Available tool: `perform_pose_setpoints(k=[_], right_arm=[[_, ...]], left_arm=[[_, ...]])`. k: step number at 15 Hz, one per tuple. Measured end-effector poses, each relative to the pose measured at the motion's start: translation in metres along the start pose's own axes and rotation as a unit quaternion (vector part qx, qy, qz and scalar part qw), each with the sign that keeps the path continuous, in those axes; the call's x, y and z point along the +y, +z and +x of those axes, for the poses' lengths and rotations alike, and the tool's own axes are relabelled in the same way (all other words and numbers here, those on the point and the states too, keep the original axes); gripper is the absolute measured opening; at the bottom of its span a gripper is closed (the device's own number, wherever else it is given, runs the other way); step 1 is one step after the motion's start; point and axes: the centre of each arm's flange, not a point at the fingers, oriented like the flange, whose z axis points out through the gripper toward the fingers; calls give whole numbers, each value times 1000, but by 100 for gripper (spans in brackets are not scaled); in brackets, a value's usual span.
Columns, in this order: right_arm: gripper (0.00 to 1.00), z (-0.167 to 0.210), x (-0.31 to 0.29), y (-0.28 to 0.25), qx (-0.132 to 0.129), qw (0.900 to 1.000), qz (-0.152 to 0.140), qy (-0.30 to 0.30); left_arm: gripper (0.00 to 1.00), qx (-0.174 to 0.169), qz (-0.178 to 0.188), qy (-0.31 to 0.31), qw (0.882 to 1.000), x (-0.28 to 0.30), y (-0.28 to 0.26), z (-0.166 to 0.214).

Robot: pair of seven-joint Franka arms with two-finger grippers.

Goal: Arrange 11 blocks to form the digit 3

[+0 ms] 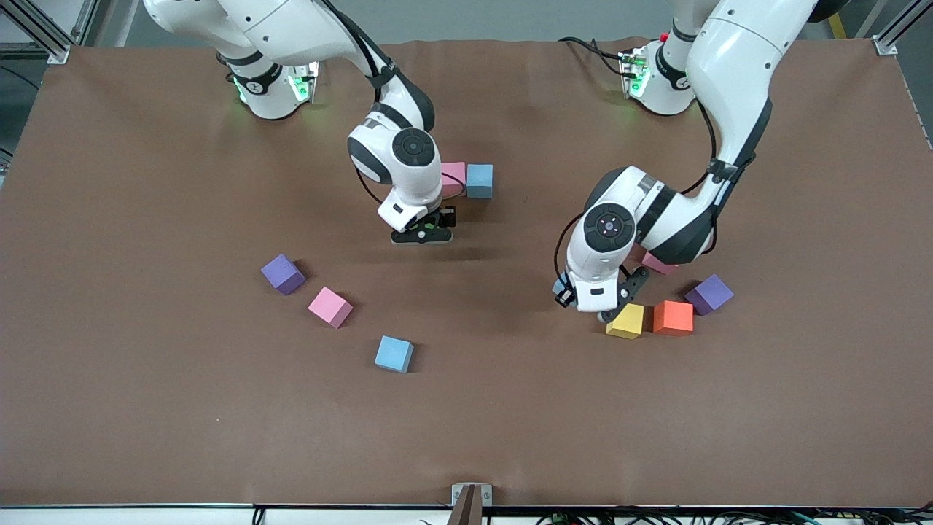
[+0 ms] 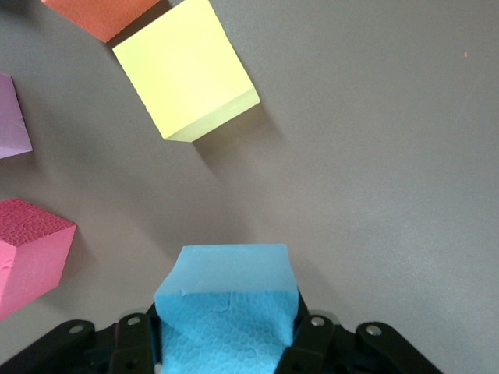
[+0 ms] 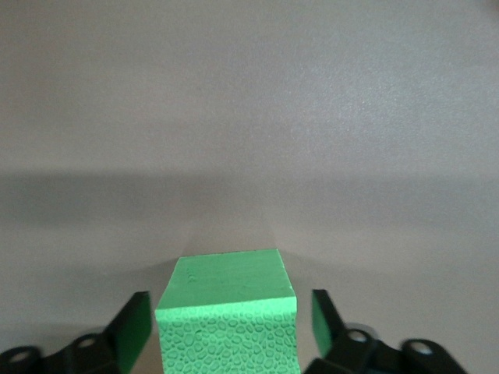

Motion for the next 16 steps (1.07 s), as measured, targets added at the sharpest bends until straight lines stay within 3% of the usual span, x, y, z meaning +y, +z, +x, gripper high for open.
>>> perform_pose_setpoints(k=[8, 13, 16], right_arm=[[100, 36, 16, -34, -6, 1000, -11, 25], [100, 71, 76, -89, -19, 995, -20, 91], [100, 106, 139, -93, -18, 988, -23, 148]], left_arm=[[55, 0, 0, 0, 1000, 0, 0, 0], [55, -7, -2, 0, 1000, 2, -2, -7], [55, -15, -2, -15, 1000, 5, -2, -20]])
